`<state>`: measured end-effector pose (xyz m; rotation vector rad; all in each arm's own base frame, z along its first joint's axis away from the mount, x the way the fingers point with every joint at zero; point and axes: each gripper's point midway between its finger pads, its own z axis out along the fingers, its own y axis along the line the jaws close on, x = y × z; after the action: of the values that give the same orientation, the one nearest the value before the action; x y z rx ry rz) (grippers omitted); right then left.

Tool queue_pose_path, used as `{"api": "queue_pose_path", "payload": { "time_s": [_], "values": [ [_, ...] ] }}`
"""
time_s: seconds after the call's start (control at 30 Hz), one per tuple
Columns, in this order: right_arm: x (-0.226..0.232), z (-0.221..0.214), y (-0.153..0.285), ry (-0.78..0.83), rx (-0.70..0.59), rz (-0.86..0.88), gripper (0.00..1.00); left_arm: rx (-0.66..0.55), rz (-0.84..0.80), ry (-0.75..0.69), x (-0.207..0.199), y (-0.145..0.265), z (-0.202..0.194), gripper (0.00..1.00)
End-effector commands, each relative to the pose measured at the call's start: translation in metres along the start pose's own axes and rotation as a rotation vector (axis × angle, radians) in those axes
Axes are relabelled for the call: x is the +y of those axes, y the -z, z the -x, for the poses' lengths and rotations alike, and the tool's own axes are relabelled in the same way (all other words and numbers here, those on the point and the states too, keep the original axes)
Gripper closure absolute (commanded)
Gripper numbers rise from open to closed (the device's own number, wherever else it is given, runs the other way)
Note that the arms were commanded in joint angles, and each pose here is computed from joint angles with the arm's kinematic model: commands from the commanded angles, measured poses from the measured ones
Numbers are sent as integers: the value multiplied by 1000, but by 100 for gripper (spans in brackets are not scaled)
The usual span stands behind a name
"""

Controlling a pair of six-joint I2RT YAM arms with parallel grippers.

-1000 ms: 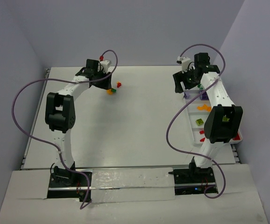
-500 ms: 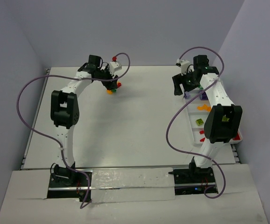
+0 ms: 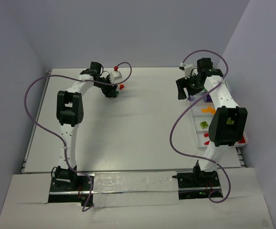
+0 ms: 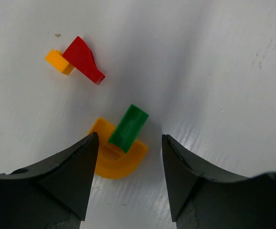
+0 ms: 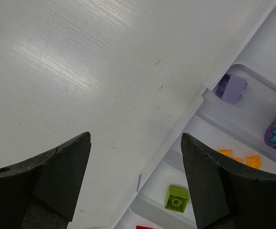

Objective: Sort the legos into containers by color

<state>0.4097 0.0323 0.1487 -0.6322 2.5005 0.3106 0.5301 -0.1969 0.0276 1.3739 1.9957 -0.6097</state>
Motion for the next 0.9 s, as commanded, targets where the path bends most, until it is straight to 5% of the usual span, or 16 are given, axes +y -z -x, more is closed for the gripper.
{"api": "queue_pose_path", "payload": {
  "time_s": [0.0,0.43,0.87],
  "values": [
    [6,10,14,25,-40,2,17,-36,-10,-43,1,8,11,39],
    [9,10,13,16,-37,16,18,-85,38,-66,5,16,30,48],
    [20,11,12,17,-48,51,20,-118,22,-14,-32,34,56,93]
  ]
}}
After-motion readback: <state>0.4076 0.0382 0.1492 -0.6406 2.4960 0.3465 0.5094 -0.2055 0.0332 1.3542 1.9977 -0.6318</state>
